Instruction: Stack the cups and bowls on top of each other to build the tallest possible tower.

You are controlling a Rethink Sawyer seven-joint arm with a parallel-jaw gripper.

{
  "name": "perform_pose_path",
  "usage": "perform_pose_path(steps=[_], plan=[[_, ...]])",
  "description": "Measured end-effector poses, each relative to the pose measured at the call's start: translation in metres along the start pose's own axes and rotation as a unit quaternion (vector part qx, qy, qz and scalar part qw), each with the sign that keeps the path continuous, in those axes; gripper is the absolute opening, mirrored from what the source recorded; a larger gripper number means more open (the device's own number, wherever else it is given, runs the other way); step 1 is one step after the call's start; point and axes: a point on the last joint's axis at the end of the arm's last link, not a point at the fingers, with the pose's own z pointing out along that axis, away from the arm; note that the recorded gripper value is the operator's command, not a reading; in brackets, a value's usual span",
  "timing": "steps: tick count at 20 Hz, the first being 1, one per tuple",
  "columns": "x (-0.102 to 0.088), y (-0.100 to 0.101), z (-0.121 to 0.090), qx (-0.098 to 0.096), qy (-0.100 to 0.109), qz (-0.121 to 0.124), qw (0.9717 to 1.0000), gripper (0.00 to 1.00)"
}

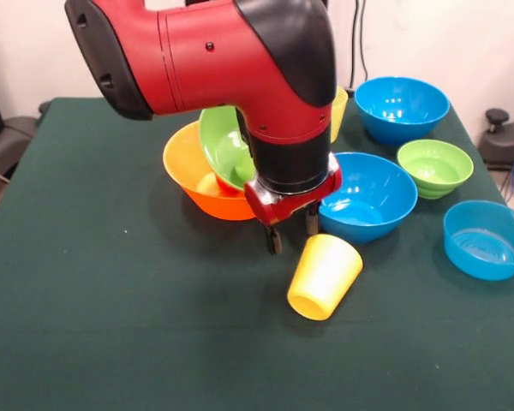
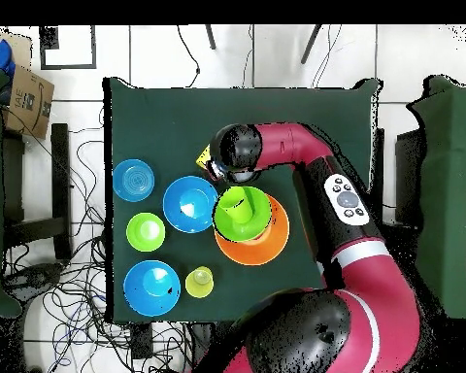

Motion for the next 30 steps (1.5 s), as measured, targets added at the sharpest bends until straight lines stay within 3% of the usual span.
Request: perform_pose_path(steps=[9,30], plan=[[0.0022,0.0037,0.0097,-0.006,0.001,0.0,1.0,1.0],[-0.0051,0.0088,0.0036,-0.028,-0.007,0.017,0.9995,1.0]])
